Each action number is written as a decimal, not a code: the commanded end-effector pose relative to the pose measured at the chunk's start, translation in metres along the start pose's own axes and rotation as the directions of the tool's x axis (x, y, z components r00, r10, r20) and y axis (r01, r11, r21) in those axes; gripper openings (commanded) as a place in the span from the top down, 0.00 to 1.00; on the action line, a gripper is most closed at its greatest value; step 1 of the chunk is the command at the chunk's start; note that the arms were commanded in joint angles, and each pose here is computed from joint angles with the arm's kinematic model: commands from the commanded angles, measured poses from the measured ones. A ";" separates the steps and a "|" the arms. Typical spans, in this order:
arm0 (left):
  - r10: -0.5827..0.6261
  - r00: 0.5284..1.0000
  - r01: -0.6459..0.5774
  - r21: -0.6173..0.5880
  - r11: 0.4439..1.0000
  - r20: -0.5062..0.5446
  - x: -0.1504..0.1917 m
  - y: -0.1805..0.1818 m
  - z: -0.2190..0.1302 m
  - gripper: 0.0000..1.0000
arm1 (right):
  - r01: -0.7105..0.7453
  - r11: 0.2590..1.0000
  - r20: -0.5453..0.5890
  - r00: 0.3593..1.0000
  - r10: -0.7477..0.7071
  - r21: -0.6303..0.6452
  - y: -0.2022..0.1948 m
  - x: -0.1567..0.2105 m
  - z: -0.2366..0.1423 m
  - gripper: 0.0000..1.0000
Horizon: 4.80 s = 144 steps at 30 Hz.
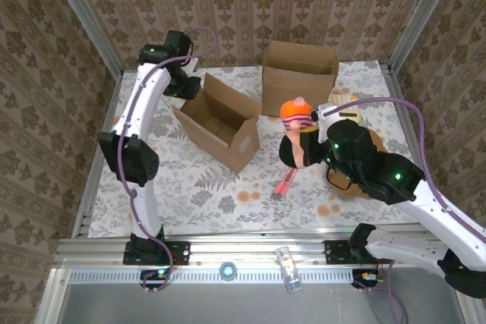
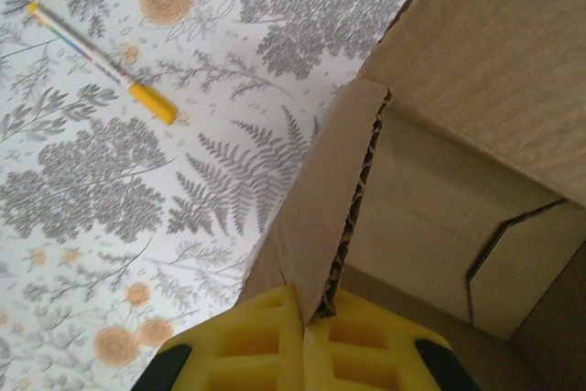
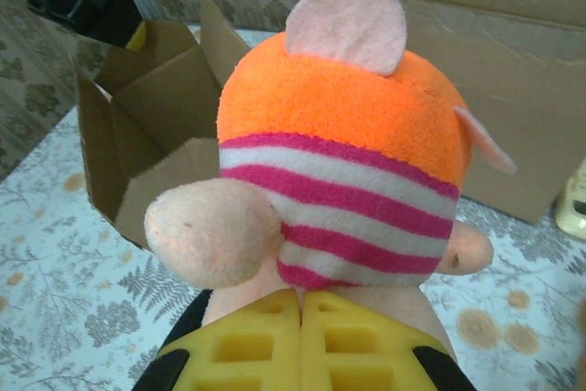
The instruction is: Unpack the express box
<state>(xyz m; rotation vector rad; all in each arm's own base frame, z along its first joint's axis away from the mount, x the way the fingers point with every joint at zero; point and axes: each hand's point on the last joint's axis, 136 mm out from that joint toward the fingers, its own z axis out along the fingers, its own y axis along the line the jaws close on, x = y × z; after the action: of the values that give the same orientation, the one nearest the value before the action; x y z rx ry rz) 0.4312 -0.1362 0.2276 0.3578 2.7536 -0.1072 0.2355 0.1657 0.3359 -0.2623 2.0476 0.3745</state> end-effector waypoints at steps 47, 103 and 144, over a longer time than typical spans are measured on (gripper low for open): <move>-0.057 0.912 -0.027 0.198 0.980 0.406 0.064 -0.037 -0.160 0.00 | -0.473 0.859 -0.208 0.836 0.508 0.198 -0.050 0.077 0.215 1.00; -0.025 0.553 0.316 -0.182 0.931 0.833 0.110 0.096 -0.063 0.00 | -0.238 0.857 0.167 0.969 0.180 0.457 -0.176 0.065 0.068 0.00; 0.028 0.596 0.174 -0.163 0.971 0.803 0.115 0.124 0.087 0.00 | -0.048 0.910 0.165 0.986 -0.022 0.412 -0.246 0.136 0.177 0.00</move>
<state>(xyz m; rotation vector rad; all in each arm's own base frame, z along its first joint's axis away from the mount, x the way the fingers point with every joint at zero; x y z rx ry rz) 0.3911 -0.0098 0.0943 0.1366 1.8676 -0.0088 0.3933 -0.0088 0.1044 0.0770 1.8814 -0.1197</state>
